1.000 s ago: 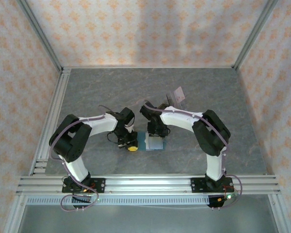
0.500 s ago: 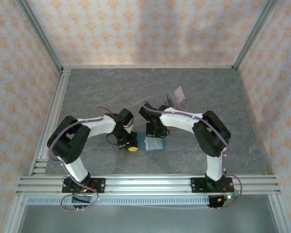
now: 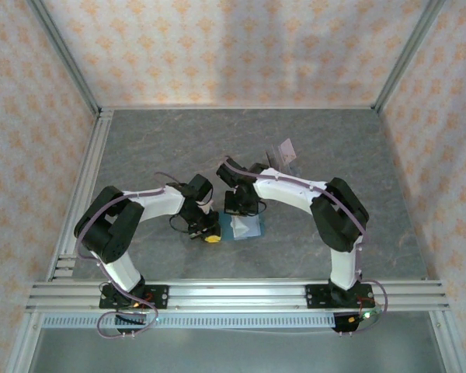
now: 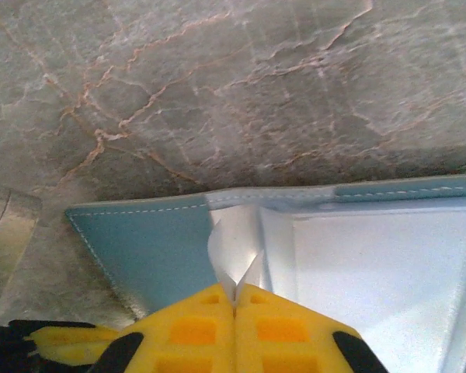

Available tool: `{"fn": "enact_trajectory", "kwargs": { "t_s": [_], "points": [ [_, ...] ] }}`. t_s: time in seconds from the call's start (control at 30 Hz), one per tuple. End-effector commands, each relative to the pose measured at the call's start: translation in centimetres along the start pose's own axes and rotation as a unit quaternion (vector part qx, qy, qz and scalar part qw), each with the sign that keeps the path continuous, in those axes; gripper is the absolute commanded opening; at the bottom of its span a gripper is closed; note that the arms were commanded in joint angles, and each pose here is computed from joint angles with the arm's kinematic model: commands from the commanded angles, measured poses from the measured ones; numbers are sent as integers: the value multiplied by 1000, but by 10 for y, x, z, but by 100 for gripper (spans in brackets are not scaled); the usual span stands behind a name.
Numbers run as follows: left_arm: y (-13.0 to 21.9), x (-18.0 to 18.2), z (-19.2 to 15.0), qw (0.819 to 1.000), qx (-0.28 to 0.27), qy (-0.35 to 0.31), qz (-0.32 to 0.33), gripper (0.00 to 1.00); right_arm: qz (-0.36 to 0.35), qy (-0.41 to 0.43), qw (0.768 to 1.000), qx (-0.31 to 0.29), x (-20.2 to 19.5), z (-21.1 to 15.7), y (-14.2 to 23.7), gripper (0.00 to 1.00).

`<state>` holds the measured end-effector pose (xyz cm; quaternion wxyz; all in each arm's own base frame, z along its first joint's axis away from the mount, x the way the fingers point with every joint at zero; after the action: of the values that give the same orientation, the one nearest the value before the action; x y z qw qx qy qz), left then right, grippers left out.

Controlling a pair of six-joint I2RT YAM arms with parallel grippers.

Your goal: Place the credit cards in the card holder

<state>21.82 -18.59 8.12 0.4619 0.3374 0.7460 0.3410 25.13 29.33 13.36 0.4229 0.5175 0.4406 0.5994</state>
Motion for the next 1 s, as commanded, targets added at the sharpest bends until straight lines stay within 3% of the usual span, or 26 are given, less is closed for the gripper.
{"fn": "enact_trajectory", "kwargs": {
  "t_s": [0.0, 0.2, 0.47, 0.67, 0.97],
  "points": [
    [-18, 13, -7, 999, -1, 3, 37, 7, 31, -17, 999, 16, 12, -1, -7, 13],
    [-18, 12, -7, 999, -4, 4, 37, 7, 63, -31, 997, 13, 17, -2, -10, 33],
    [-13, 9, -9, 1000, -7, 4, 29, 7, 99, -50, 994, 19, 18, -10, -16, 47],
    [-6, 3, -9, 999, -13, -8, 32, 8, 131, -62, 989, 22, 24, -16, -16, 53],
    [-8, 2, -7, 999, -11, -7, 33, 8, 91, -60, 993, 37, 17, -37, -20, 57]
  ]
}}
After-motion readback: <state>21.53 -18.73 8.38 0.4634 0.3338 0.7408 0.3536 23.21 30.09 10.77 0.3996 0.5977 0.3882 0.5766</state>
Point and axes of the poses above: each hand's point on the last joint's axis, 136 mm out from that joint toward the fingers, its own y axis back along the fingers, its own x axis along the line the jaws close on, z = x × y, the point moved 8 cm from there along y, back along the fingers, and after that the axes turned 7 degrees about y, right-handed, at the moved point
